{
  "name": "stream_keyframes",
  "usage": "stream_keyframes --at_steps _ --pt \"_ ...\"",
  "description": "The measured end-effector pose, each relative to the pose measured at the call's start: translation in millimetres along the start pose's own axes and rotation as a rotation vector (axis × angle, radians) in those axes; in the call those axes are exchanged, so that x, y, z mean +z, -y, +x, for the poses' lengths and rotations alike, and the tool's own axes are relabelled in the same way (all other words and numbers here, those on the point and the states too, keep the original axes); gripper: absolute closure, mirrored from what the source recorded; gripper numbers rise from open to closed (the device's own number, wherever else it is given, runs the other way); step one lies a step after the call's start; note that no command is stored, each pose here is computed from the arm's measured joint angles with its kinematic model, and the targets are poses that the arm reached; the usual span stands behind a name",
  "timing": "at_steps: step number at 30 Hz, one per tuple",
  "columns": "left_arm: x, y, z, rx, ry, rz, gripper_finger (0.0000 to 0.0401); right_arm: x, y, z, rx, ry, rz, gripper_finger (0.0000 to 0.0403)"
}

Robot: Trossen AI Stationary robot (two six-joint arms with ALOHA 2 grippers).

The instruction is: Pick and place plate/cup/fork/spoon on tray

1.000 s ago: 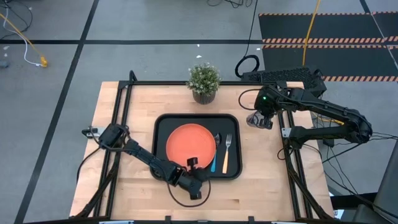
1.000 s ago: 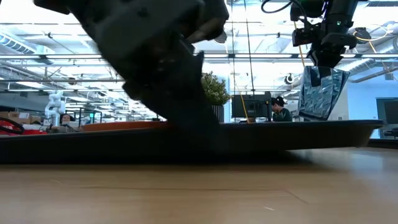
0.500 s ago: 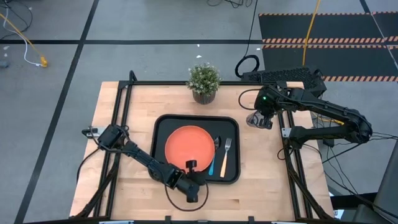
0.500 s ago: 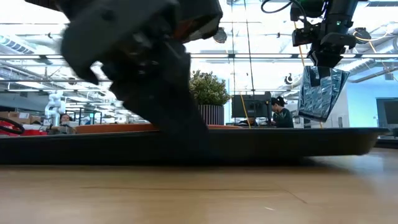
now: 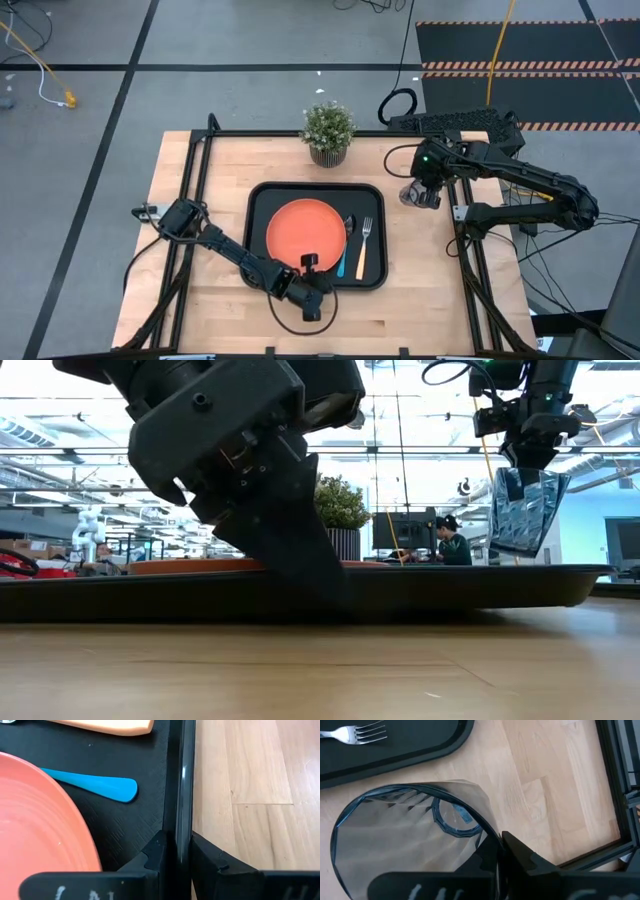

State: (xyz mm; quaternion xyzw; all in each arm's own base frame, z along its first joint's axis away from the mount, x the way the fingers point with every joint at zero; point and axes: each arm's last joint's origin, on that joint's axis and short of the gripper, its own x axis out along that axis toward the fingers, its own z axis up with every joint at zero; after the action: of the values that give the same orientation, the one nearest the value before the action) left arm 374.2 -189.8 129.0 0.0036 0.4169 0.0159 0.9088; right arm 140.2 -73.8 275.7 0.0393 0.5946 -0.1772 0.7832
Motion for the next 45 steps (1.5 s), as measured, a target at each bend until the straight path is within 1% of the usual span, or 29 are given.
stream_keyframes --at_steps 10,13,17,22,27,30,33,35,37,39,42,45 --pt "-1 2 -1 -0.006 0.000 0.000 0.0337 0 0 0 0.000 0.000 0.001 0.0403" --pt "-1 2 -1 -0.010 0.000 -0.009 0.0320 0 0 0 0.000 0.000 0.001 0.0403" --pt "0 3 -1 -0.028 0.001 -0.042 0.0283 0 0 0 0.000 0.000 0.001 0.0403" --pt "0 3 -1 -0.020 0.002 -0.042 0.0246 0 0 0 0.000 0.000 0.001 0.0403" --pt "1 3 -2 -0.018 0.002 -0.022 0.0230 1 0 0 -0.001 0.007 -0.003 0.0403" --pt "11 5 -9 -0.031 0.031 0.007 0.0229 3 0 0 0.008 0.034 -0.008 0.0403" --pt "21 4 -22 -0.039 0.055 0.038 0.0229 5 -3 -4 0.054 0.051 -0.017 0.0403" --pt "27 3 -32 -0.040 0.062 0.063 0.0229 9 -4 -9 0.054 0.073 -0.025 0.0403" --pt "32 -1 -47 -0.028 0.057 0.102 0.0229 11 -6 -15 0.057 0.088 -0.035 0.0403" --pt "41 -7 -65 -0.009 0.091 0.105 0.0229 15 -7 -23 0.057 0.125 -0.053 0.0403" --pt "49 -20 -95 0.095 0.123 0.097 0.0229 25 -11 -31 0.064 0.173 -0.098 0.0403" --pt "56 -34 -126 0.230 0.172 0.085 0.0229 42 -17 -34 0.077 0.208 -0.143 0.0403"
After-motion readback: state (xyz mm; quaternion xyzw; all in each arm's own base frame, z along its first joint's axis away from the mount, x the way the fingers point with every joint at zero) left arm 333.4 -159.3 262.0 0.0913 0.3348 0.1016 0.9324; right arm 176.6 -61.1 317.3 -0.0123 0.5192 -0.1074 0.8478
